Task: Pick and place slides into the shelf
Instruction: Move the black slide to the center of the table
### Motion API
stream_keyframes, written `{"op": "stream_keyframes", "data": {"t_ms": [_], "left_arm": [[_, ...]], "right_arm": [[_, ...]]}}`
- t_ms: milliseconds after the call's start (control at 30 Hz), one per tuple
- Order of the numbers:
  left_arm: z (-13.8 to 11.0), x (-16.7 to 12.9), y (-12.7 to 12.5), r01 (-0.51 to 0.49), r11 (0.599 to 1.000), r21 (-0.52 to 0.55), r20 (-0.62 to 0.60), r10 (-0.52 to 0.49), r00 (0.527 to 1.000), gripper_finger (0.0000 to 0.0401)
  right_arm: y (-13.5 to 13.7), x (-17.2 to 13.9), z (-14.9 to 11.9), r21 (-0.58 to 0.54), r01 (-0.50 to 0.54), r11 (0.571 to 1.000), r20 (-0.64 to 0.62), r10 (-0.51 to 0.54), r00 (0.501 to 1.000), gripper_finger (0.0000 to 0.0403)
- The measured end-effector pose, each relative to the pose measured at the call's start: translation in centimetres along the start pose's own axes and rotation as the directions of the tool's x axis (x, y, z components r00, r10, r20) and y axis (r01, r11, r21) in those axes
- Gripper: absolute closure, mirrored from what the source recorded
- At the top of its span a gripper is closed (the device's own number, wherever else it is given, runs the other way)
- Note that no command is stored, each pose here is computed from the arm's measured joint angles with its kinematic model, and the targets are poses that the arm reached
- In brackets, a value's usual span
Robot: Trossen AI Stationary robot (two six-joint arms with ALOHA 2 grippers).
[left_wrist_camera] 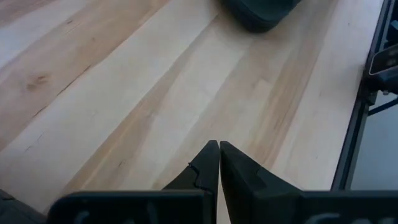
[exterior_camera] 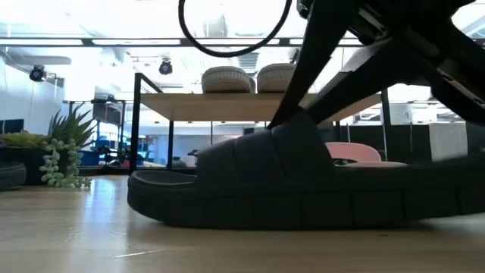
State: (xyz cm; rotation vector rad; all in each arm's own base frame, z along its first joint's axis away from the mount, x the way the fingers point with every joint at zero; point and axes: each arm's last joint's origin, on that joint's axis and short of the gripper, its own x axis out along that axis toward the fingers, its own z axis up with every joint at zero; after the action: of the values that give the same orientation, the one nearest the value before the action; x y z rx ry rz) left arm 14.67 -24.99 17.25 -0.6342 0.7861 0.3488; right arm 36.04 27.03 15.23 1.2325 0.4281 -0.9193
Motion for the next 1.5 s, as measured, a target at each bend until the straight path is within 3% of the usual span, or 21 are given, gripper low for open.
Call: {"op": "stream_keyframes", "data": {"t_ms": [200,400,600,800,900,1033,1200,1267,1333,1433,1500], "left_arm": [[0.0,0.0,-0.2,0.014,1.0,0.009,-0.007,-0.014,1.0,0.0401],[0.0,0.0,-0.2,0.014,1.0,0.008,-0.006,-0.013,1.0,0.0401],[0.0,0.0,-0.2,0.013,1.0,0.007,-0.007,-0.013,1.0,0.0401],[0.0,0.0,-0.2,0.013,1.0,0.006,-0.007,-0.013,1.0,0.0401],[0.0,0.0,-0.2,0.013,1.0,0.005,-0.006,-0.013,1.0,0.0401],[0.1,0.1,-0.2,0.013,1.0,0.001,-0.005,-0.013,1.0,0.0401],[0.4,0.3,-0.5,0.04,0.999,-0.032,0.02,-0.039,0.999,0.0401],[0.6,0.4,-0.7,0.049,0.998,-0.044,0.027,-0.048,0.999,0.0401],[0.6,0.4,-0.8,0.059,0.997,-0.055,0.033,-0.057,0.998,0.0401],[0.7,0.5,-0.8,0.059,0.997,-0.056,0.036,-0.057,0.998,0.0401],[0.7,0.5,-0.8,0.057,0.997,-0.054,0.036,-0.055,0.998,0.0401]], "right_arm": [[0.1,0.1,-0.2,-0.011,0.019,1.0,-0.063,-0.02,0.998,0.0383],[0.8,-0.4,-0.4,-0.023,0.02,1.0,-0.107,-0.022,0.994,0.0305],[2.5,-2.2,-0.7,-0.195,0.04,0.98,-0.226,-0.085,0.97,0.0235],[3.6,-5.0,0.7,-0.383,0.147,0.912,-0.211,-0.241,0.947,0.0214],[4.1,-6.8,2.2,-0.553,0.192,0.811,-0.144,-0.32,0.936,0.0216],[4.2,-7.2,3.7,-0.739,0.215,0.639,-0.123,-0.441,0.889,0.024],[4.2,-4.7,4.3,-0.842,0.134,0.523,-0.167,-0.488,0.857,0.031],[3.9,-4.2,4.4,-0.886,0.117,0.448,-0.134,-0.489,0.862,0.034],[3.5,-4.4,4.1,-0.945,0.07,0.318,-0.092,-0.466,0.88,0.0359],[2.8,-5.1,3.7,-0.999,-0.017,0.035,-0.031,-0.446,0.894,0.0366],[2.4,-5.5,3.2,-0.989,-0.097,-0.108,-0.039,-0.442,0.896,0.0359]]}}
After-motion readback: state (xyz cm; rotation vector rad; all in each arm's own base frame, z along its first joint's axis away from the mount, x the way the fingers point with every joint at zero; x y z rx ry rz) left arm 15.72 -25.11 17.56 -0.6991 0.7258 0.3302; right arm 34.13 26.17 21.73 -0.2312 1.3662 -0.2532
